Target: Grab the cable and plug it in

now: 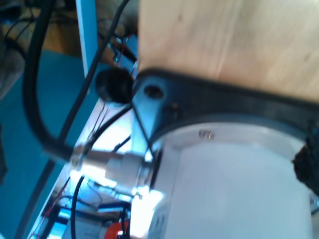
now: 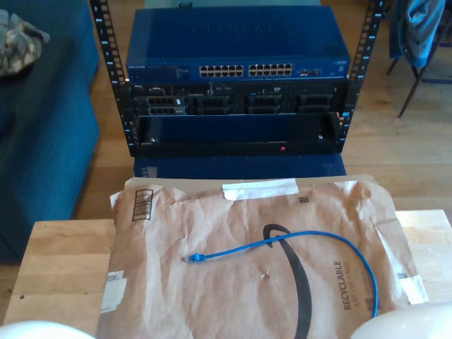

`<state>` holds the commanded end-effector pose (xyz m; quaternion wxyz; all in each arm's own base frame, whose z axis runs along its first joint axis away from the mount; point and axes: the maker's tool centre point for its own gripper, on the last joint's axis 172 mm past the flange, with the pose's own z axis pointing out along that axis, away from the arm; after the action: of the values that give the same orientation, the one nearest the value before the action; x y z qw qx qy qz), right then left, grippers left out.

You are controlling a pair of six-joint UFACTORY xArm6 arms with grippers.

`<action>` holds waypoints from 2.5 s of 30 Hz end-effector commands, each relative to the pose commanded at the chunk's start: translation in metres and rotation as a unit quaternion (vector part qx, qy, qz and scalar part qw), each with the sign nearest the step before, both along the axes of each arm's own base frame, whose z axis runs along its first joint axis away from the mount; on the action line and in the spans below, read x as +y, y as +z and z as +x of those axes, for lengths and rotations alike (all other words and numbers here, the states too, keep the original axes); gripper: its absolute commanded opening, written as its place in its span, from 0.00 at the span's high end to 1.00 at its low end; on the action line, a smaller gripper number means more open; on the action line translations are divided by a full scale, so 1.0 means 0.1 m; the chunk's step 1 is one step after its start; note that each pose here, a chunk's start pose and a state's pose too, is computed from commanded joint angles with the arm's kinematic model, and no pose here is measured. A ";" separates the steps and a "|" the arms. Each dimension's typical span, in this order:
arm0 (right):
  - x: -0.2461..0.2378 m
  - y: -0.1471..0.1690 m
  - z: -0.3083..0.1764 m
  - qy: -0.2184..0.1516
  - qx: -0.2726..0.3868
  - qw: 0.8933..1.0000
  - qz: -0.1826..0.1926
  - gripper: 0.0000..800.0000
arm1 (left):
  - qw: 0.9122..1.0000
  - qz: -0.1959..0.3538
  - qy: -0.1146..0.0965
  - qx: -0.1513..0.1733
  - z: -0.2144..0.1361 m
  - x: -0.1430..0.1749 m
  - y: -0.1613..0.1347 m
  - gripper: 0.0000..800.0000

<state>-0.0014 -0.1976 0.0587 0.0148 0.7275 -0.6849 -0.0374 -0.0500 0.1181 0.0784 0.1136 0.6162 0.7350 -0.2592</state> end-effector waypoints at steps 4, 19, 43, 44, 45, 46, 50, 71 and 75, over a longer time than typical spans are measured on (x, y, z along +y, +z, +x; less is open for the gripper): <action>-0.10 0.15 0.01 -0.011 -0.003 1.000 -0.019 0.00 | 1.000 0.021 0.013 0.010 -0.01 0.19 0.22 0.00; -0.21 0.78 0.73 -0.066 -0.034 0.997 -0.032 0.00 | 0.995 0.053 -0.029 0.085 0.55 0.50 0.83 0.00; 0.52 1.34 2.76 -0.082 -0.010 0.996 -0.017 0.01 | 0.990 0.113 -0.006 0.081 1.82 0.53 1.07 0.00; 0.62 1.37 2.82 -0.077 -0.010 0.997 -0.017 0.01 | 0.990 0.115 -0.007 0.079 1.88 0.52 1.09 0.00; 0.72 1.40 2.86 -0.074 -0.009 0.997 -0.018 0.01 | 0.990 0.116 -0.007 0.081 1.91 0.49 1.09 0.00; 0.83 1.42 2.90 -0.074 -0.006 0.997 -0.018 0.01 | 0.990 0.118 -0.009 0.082 1.94 0.47 1.09 0.00; 1.32 1.53 3.08 -0.066 -0.009 0.998 -0.022 0.01 | 0.988 0.129 -0.023 0.085 2.09 0.37 1.11 0.00; 3.72 1.50 3.63 -0.026 0.003 0.989 0.149 0.01 | 0.998 0.063 -0.016 0.027 2.96 -0.43 1.31 0.00; 3.99 1.36 3.75 -0.001 -0.017 0.989 0.145 0.01 | 0.997 0.069 -0.025 0.035 3.04 -0.60 1.33 0.00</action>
<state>0.3732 0.2017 0.1951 -0.1027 0.7217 -0.6731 -0.1245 0.2539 0.0583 0.2118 0.0380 0.6316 0.7388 -0.2320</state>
